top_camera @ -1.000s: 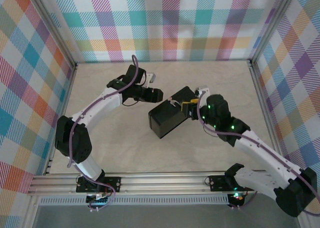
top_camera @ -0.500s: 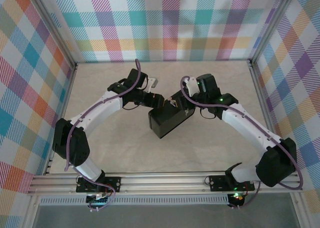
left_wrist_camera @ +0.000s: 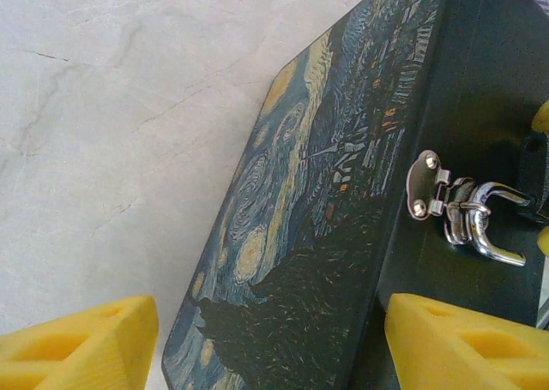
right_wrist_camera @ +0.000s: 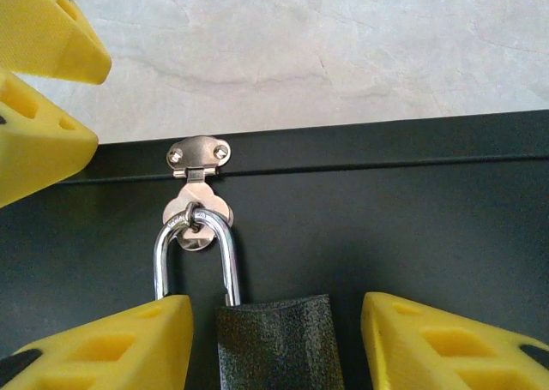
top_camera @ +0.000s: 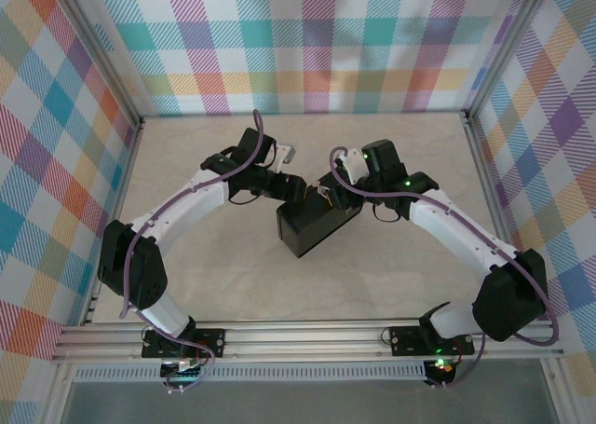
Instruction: Unlock the padlock with the key
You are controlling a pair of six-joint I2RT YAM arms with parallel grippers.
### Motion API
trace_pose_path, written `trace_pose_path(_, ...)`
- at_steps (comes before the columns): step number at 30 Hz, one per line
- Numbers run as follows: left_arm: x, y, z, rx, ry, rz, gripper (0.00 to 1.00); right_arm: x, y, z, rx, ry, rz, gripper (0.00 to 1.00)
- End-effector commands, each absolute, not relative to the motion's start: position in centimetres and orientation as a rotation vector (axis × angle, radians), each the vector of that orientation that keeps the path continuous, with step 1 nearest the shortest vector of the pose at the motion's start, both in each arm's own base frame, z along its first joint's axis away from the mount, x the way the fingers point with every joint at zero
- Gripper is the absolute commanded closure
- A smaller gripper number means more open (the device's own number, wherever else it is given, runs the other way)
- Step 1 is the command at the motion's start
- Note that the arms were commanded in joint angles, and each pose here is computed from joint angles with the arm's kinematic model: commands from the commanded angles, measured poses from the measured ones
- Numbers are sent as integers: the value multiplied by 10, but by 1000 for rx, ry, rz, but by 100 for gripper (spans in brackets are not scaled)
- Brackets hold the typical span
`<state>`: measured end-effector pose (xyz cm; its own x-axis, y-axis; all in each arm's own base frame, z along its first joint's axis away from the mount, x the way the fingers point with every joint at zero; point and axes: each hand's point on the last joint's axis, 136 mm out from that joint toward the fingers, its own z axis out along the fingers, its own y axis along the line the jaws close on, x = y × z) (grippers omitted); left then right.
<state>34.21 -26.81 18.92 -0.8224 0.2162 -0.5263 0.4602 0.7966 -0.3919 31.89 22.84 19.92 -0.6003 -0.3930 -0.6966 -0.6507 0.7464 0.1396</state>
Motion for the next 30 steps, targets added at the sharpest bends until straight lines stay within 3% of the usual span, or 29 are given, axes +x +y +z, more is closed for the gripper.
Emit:
trace_pose_path(1,333,-267,179,549,2560,-679,29,311,222,191,-854,2317,445,48)
trace_pose_path(9,333,-274,177,564,2567,-685,30,308,221,178,-862,2346,403,58)
trace_pose_path(19,330,-282,178,584,2560,-682,30,335,220,187,-633,2383,362,84)
trace_pose_path(30,331,-294,181,613,2551,-753,30,364,220,208,-425,2394,359,93)
